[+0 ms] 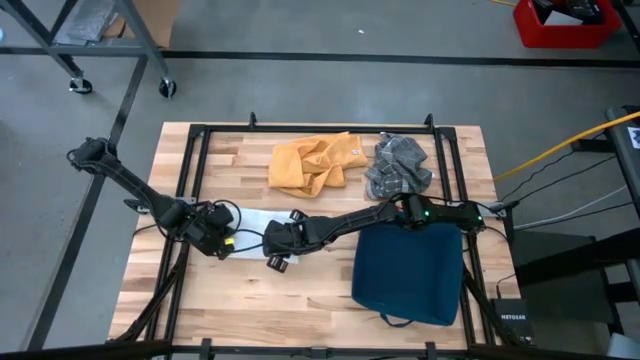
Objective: Fold towel
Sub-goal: Fold the white towel
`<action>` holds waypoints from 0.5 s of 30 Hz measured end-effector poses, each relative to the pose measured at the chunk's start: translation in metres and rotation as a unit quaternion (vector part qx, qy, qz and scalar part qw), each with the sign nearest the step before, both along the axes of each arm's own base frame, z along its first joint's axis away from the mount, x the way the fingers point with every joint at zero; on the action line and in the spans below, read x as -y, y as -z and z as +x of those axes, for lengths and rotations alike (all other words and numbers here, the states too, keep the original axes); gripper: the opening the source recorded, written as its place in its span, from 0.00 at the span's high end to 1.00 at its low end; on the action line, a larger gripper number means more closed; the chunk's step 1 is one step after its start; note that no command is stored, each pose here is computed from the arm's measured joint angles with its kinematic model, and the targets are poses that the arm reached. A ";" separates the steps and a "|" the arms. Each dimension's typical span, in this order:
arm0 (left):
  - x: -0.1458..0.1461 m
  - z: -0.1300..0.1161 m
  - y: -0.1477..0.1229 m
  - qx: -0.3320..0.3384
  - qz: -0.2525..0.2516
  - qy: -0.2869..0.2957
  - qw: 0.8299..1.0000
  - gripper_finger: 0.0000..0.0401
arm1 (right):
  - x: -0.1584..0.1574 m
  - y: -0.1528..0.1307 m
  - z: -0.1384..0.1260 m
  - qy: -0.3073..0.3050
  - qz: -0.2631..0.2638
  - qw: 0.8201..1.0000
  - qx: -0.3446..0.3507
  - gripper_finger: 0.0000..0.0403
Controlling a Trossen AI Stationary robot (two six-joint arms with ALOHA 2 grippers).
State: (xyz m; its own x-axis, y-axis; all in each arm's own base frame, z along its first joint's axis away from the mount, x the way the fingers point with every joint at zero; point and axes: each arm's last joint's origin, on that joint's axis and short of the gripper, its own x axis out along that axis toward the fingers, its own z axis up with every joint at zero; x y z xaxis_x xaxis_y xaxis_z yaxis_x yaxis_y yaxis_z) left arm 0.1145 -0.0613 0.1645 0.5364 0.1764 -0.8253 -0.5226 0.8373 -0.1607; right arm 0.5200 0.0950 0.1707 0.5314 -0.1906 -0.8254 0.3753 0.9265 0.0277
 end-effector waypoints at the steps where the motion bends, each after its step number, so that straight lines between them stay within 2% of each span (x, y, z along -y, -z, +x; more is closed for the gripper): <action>1: -0.001 0.000 -0.006 0.001 0.005 0.003 1.000 1.00 | 0.000 -0.006 0.001 -0.003 -0.006 1.000 0.005 0.71; 6: -0.001 -0.002 -0.024 0.015 0.000 0.010 1.000 0.99 | 0.001 -0.024 0.003 0.005 -0.025 1.000 0.018 0.71; 11: 0.006 0.001 -0.026 0.032 -0.037 0.032 0.998 1.00 | -0.001 -0.039 -0.002 0.002 -0.029 1.000 -0.001 0.71; 15: 0.009 0.001 -0.022 0.018 -0.034 0.030 0.999 0.99 | -0.007 -0.046 -0.007 -0.018 -0.041 0.999 -0.012 0.71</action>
State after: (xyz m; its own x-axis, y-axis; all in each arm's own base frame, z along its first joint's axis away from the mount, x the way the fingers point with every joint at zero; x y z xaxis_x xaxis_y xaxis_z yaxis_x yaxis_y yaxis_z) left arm 0.1158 -0.0703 0.1867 0.5743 0.0880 -0.8139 -0.4648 0.8535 -0.2357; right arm 0.5126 0.1023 0.2162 0.5190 -0.2391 -0.8207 0.3421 0.9379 -0.0569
